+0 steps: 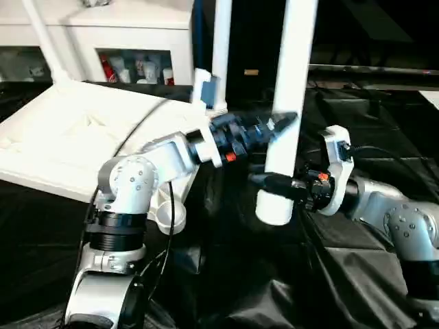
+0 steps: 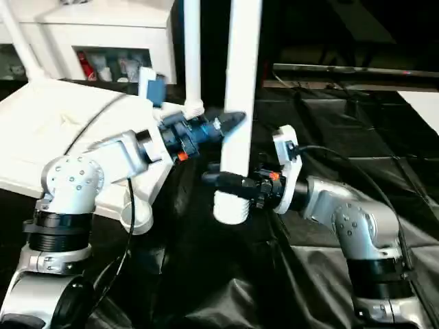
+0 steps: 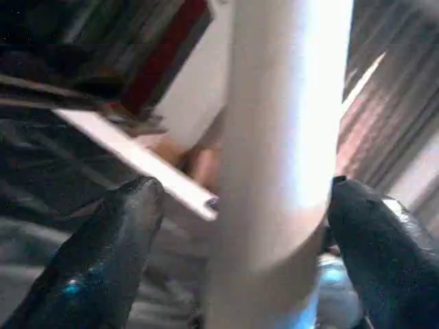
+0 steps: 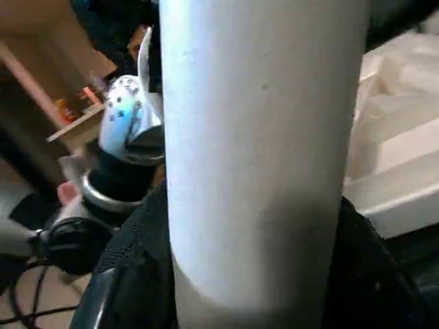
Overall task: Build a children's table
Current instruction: Pick table leg
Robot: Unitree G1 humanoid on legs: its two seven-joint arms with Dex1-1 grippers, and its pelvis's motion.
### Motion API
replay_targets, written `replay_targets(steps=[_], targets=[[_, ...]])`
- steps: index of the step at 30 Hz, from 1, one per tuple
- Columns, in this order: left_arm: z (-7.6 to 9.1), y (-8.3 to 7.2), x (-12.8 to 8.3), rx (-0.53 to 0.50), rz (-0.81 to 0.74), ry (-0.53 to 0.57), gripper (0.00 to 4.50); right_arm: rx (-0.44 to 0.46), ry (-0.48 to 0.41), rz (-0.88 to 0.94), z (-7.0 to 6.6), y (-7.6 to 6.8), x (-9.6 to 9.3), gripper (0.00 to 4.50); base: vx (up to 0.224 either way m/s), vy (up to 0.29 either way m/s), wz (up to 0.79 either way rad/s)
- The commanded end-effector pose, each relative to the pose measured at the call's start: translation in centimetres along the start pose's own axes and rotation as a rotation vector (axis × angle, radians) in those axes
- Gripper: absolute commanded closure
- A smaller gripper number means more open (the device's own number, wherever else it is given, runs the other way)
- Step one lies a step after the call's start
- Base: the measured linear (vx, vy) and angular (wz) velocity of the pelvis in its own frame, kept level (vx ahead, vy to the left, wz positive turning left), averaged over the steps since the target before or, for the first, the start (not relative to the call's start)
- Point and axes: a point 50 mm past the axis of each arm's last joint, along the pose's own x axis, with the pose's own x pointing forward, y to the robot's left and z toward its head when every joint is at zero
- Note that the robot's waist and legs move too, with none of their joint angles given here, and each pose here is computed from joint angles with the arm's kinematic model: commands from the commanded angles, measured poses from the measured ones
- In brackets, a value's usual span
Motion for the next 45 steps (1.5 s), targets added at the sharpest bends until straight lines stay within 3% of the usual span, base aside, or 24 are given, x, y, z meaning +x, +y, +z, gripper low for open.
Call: replay_targets(steps=[1,8,11,13,15,21,28,35,37,45], targets=[[0.7,-0.7,0.5,-0.021,-0.062,-0.023,0.09,-0.028,0.013,0.031,0.7,0.5,0.1,2.55,0.0,0.0,0.0],[0.9,-1.2,0.6,-0.019,-0.08,-0.022,0.03,-0.023,0.044,0.044,1.0,0.8,-0.2,2.55,0.0,0.0,0.0],[0.9,-1.1,1.0,0.017,-0.014,-0.004,0.37,-0.051,0.062,-0.007,0.9,0.3,-0.1,2.55,0.0,0.0,0.0],[0.9,-0.6,1.6,0.073,0.139,0.013,0.41,-0.119,0.06,-0.1,1.3,-0.2,0.6,2.55,0.0,0.0,0.0],[0.9,-0.5,1.7,0.103,0.181,0.01,0.64,-0.137,0.066,-0.118,1.4,-0.3,0.8,2.55,0.0,0.0,0.0],[1.6,0.3,2.0,0.101,0.379,-0.061,1.09,-0.218,0.079,-0.26,1.8,-1.0,1.8,2.55,0.0,0.0,0.0],[2.2,1.8,1.6,0.122,0.613,-0.139,1.6,-0.255,0.03,-0.4,2.4,-1.4,3.2,2.55,0.0,0.0,0.0],[2.3,1.7,1.9,0.115,0.644,-0.16,2.02,-0.285,0.036,-0.451,2.2,-1.6,3.8,2.55,0.0,0.0,0.0],[2.3,1.7,1.9,0.116,0.645,-0.16,2.33,-0.287,0.036,-0.453,2.2,-1.6,3.8,2.55,0.0,0.0,0.0],[2.3,1.2,2.0,0.164,0.603,-0.135,2.46,-0.332,0.037,-0.47,2.6,-1.6,3.9,2.55,0.0,0.0,0.0]])
